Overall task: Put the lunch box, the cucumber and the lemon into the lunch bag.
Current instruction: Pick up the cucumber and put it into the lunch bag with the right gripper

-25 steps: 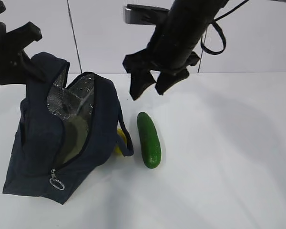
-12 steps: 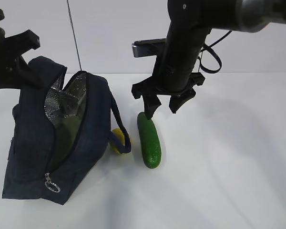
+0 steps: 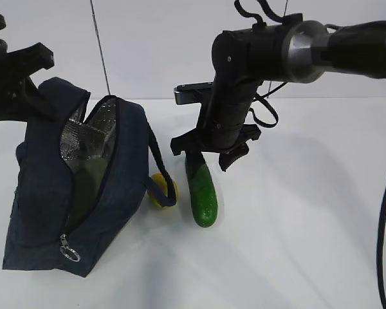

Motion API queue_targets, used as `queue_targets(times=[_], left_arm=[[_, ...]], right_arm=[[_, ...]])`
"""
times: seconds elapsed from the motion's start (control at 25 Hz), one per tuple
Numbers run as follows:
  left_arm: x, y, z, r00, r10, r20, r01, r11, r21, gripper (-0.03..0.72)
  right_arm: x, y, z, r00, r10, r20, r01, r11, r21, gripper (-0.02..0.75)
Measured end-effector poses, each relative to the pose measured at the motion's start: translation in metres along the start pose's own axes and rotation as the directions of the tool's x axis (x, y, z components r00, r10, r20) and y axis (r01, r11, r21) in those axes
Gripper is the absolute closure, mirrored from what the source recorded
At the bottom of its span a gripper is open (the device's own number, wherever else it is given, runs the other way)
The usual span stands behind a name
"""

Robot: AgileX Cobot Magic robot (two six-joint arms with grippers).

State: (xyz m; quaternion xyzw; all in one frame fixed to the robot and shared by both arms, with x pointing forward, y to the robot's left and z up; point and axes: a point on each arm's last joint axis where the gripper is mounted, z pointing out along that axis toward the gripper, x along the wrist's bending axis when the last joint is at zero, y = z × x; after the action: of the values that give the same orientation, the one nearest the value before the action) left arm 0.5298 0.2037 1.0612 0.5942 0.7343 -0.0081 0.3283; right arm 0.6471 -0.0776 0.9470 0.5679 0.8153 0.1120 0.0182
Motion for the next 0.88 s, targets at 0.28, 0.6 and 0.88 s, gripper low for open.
queue_targets(times=[0.28, 0.6, 0.88], left_arm=[[0.0, 0.0, 0.0, 1.0, 0.0, 0.0, 0.0, 1.0, 0.0, 0.694], [0.0, 0.0, 0.0, 1.0, 0.002, 0.0, -0.002, 1.0, 0.0, 0.694], [0.0, 0.0, 0.0, 1.0, 0.002, 0.0, -0.002, 1.0, 0.0, 0.694]], right_arm=[[0.002, 0.003, 0.021, 0.999, 0.039, -0.036, -0.04, 0.999, -0.014, 0.22], [0.001, 0.005, 0.042, 0.996, 0.081, -0.046, -0.082, 0.996, -0.021, 0.228], [0.001, 0.005, 0.049, 0.995, 0.089, -0.047, -0.089, 0.996, -0.009, 0.333]])
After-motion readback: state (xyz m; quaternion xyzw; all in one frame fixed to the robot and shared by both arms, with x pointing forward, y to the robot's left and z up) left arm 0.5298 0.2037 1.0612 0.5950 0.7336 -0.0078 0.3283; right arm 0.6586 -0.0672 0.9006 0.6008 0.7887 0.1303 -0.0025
